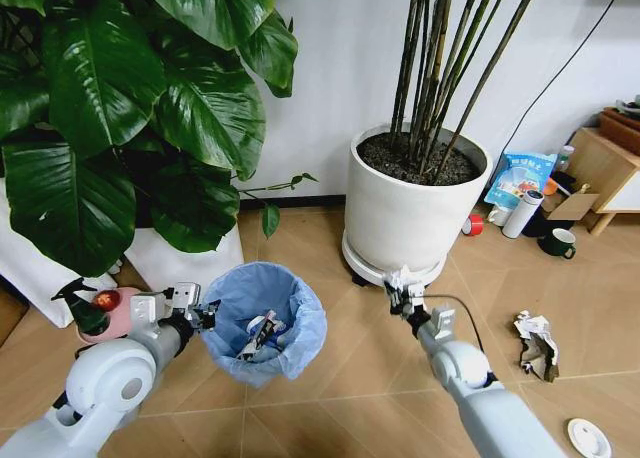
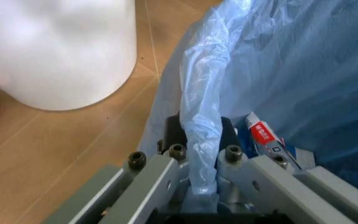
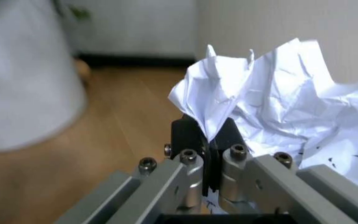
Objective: Pick up the trash bin and place the garbage on the floor into it.
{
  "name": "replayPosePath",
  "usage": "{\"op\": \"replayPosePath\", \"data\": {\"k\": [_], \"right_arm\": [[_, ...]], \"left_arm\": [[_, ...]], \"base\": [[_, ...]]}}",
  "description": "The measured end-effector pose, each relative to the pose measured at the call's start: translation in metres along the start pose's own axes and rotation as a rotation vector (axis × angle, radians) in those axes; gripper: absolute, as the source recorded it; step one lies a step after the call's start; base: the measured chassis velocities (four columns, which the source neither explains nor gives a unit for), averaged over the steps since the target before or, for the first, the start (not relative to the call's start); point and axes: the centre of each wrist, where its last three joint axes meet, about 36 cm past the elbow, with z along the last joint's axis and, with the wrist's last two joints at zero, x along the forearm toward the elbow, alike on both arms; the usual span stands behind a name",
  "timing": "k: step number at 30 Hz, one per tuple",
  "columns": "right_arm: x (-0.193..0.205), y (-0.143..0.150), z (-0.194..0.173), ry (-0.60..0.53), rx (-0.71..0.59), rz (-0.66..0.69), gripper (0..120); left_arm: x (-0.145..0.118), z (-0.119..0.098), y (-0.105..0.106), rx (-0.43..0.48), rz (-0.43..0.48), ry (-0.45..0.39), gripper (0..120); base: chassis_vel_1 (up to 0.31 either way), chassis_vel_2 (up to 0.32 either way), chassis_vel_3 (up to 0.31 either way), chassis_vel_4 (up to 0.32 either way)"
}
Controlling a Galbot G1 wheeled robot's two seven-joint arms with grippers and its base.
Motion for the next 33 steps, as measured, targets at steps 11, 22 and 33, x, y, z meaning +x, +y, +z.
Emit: {"op": "replayPosePath", "data": {"k": [11, 22, 33], "right_arm": [[0.014, 0.097, -0.157, -0.230, 0.080, -0.397, 0], [0.027, 0.176, -0.167, -0.207, 0.071, -0.645, 0], [0.020, 0.205, -0.144, -0.119, 0.087, -0.739, 0]], "left_arm": [[-0.010, -0.002, -0.002, -0.016, 0.004, 0.016, 0], [-0.016, -0.007, 0.004, -0.016, 0.003, 0.028, 0], [-0.018, -0.013, 0.005, -0.008, 0.006, 0.023, 0]], "base": [[0.000, 0.000, 0.000, 0.000], [0.000, 0.000, 0.000, 0.000], [0.000, 0.000, 0.000, 0.000]]}}
